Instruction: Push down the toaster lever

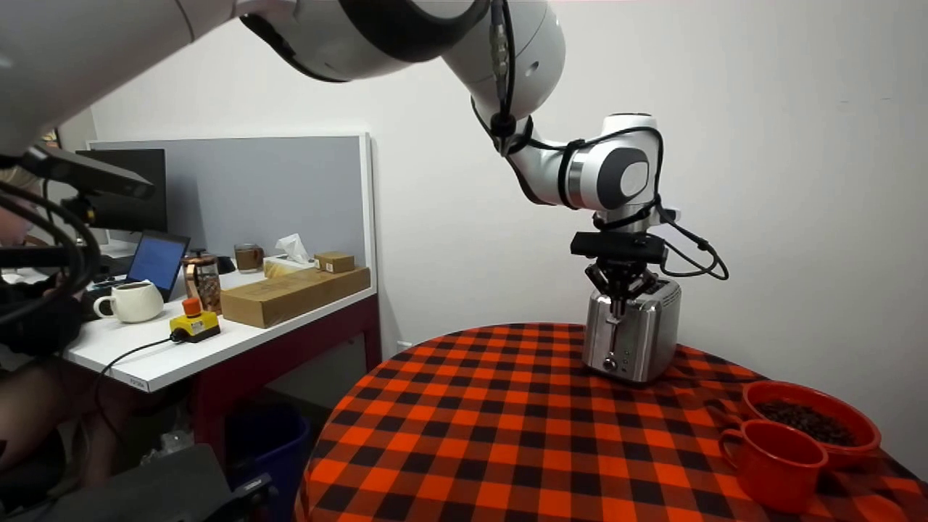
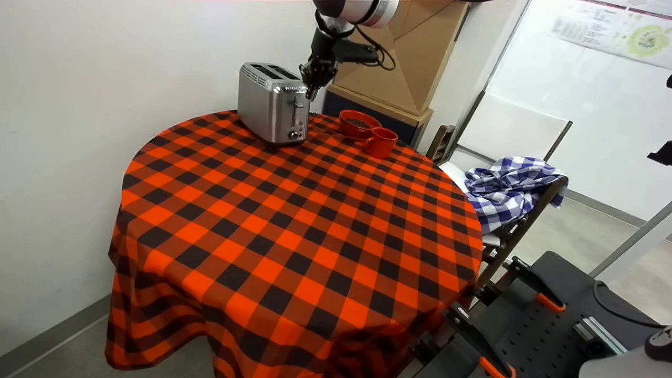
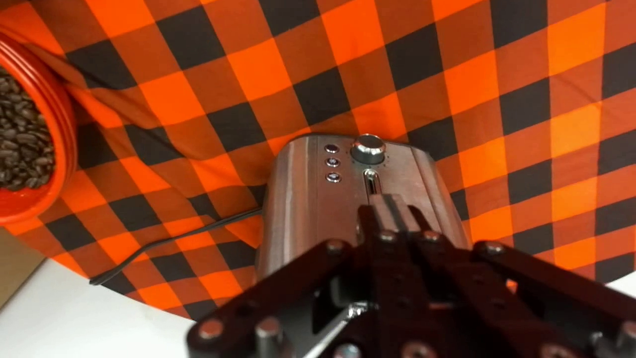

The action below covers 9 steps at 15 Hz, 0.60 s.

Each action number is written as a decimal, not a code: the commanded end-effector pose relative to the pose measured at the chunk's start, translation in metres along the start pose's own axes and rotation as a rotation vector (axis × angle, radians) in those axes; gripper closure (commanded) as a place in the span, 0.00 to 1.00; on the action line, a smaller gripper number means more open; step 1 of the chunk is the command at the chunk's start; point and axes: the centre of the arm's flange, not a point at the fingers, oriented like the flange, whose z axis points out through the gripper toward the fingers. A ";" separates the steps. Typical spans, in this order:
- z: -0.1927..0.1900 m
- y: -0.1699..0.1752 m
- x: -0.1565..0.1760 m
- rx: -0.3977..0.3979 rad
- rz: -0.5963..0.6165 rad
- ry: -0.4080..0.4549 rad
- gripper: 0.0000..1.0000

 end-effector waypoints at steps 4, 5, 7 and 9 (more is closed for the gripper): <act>0.012 -0.003 0.013 -0.018 -0.010 0.075 1.00; 0.015 -0.005 0.014 -0.017 -0.009 0.095 1.00; 0.020 -0.007 0.016 -0.023 -0.017 0.130 1.00; 0.025 -0.008 0.017 -0.023 -0.020 0.162 1.00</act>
